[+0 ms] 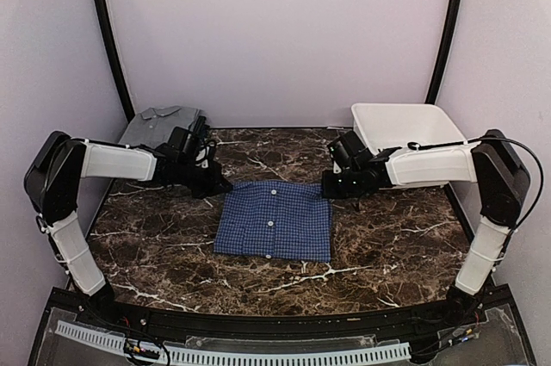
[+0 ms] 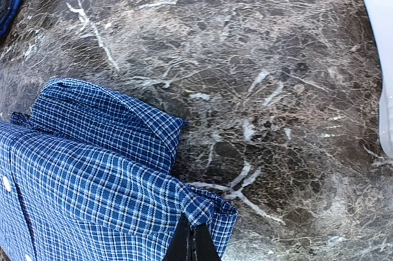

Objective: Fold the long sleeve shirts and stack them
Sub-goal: Fold the 2/3-rectangle-folded shirt at the center of the board.

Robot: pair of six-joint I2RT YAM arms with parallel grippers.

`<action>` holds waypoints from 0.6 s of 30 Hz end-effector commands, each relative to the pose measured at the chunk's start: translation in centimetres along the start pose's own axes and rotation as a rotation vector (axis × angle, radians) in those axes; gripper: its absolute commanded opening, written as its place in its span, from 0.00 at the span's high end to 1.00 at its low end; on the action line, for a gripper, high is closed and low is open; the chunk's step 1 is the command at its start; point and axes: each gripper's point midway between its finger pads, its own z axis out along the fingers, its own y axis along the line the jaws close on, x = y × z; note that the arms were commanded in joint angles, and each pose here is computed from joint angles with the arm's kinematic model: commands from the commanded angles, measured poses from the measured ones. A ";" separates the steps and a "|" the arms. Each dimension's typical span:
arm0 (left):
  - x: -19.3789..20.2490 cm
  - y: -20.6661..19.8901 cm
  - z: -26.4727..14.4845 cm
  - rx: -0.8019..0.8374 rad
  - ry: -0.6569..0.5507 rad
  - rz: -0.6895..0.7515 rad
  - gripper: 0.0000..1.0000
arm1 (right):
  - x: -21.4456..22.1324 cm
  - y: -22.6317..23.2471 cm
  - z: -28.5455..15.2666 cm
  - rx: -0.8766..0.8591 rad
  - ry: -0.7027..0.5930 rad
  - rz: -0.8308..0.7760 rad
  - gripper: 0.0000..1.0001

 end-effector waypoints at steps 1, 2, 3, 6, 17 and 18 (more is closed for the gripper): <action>-1.5 -0.6 0.6 0.007 -0.004 0.052 1.00 | -0.4 -1.9 0.0 0.087 -0.025 0.025 1.00; -1.4 -0.4 1.0 0.001 0.007 0.051 0.96 | -0.4 -2.1 -0.1 0.098 -0.023 0.027 1.00; -1.7 -0.5 1.3 0.001 0.007 0.061 0.94 | -0.3 -2.4 -0.1 0.113 -0.016 0.027 1.00; -2.8 -1.3 1.3 0.004 0.005 0.087 0.75 | -0.3 -3.1 -0.4 0.146 -0.012 0.033 0.92; -2.4 -1.6 -1.6 -0.031 -0.002 0.114 0.46 | -2.9 3.9 -3.7 0.085 -0.083 -0.130 0.52; -1.6 -1.1 -1.5 -0.036 0.012 0.107 0.47 | -2.8 5.3 -3.2 0.053 -0.077 -0.150 0.52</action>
